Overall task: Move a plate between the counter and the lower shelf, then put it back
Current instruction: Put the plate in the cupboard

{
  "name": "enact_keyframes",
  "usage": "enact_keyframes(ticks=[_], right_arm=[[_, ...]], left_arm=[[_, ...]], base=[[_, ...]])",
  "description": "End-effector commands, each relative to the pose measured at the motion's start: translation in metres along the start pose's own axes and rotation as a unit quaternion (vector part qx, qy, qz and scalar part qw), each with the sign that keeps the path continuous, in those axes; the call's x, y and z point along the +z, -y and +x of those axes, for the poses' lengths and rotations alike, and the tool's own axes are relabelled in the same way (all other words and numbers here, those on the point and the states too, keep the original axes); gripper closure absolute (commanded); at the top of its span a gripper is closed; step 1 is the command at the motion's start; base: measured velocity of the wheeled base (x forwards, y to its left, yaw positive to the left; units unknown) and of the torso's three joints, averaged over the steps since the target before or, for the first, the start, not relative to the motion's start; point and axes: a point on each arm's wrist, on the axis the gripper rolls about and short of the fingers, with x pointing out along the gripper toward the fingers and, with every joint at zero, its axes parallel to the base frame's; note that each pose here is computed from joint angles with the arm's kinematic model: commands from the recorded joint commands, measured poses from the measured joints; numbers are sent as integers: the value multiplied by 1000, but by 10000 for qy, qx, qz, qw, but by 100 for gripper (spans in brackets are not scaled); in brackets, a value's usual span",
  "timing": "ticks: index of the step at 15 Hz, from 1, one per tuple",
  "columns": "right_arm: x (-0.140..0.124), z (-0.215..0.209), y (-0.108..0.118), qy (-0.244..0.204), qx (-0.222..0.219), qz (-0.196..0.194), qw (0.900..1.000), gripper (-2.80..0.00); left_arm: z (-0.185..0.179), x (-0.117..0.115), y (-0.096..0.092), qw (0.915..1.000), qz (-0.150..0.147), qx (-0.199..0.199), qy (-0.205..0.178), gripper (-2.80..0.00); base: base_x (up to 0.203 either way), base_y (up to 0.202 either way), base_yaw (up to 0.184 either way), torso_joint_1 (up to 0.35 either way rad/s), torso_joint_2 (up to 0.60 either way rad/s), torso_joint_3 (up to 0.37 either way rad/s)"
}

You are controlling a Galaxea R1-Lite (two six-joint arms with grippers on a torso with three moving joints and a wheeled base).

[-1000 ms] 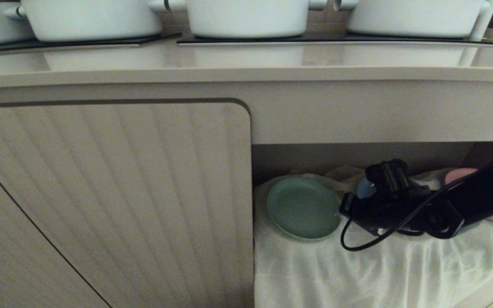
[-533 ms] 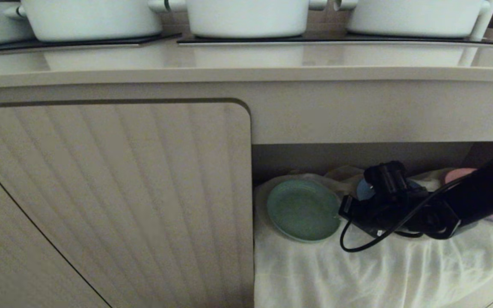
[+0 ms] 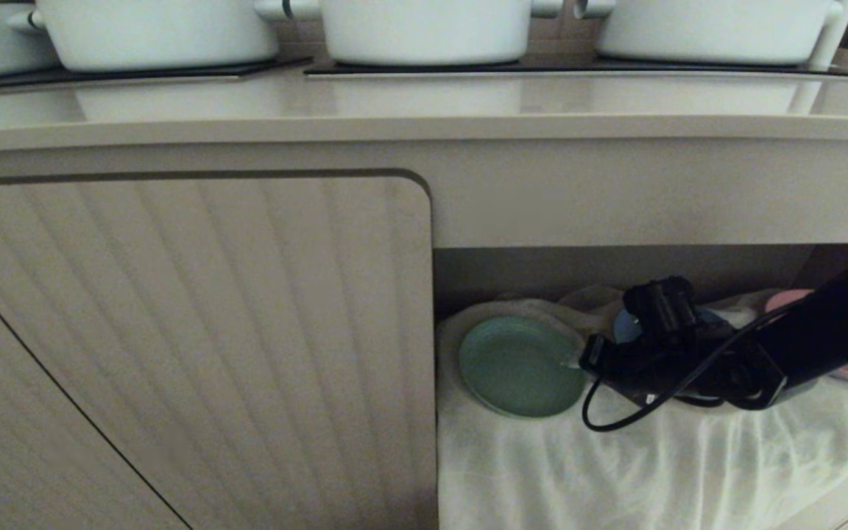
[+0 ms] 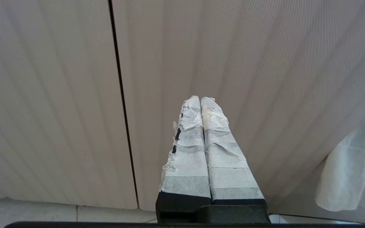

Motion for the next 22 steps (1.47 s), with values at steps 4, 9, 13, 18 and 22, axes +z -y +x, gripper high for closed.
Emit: enact_keyframes(ticks=[4,9,13,18,22], right_arm=[[0,-3,0,-4,4,6,10000,-280],[-6,-19,3,-22,-12,-114,9999,-280],[-13,-34,7,-50,-36,-118,9999,-280],[-19,-55,9,-52,-26,-129,9999,-280],[-30,-72,14,-154,-82,-382,9991,-280]], left_arm=[[0,0,0,10000,-6,1,-2,0],[0,0,0,10000,-6,11,2,0],[0,0,0,10000,-6,0,5,0],[0,0,0,10000,-6,11,2,0],[0,0,0,10000,-6,15,0,0]], base=[[0,0,0,0,0,0],[0,0,0,0,0,0],[0,0,0,0,0,0],[0,0,0,0,0,0],[0,0,0,0,0,0]])
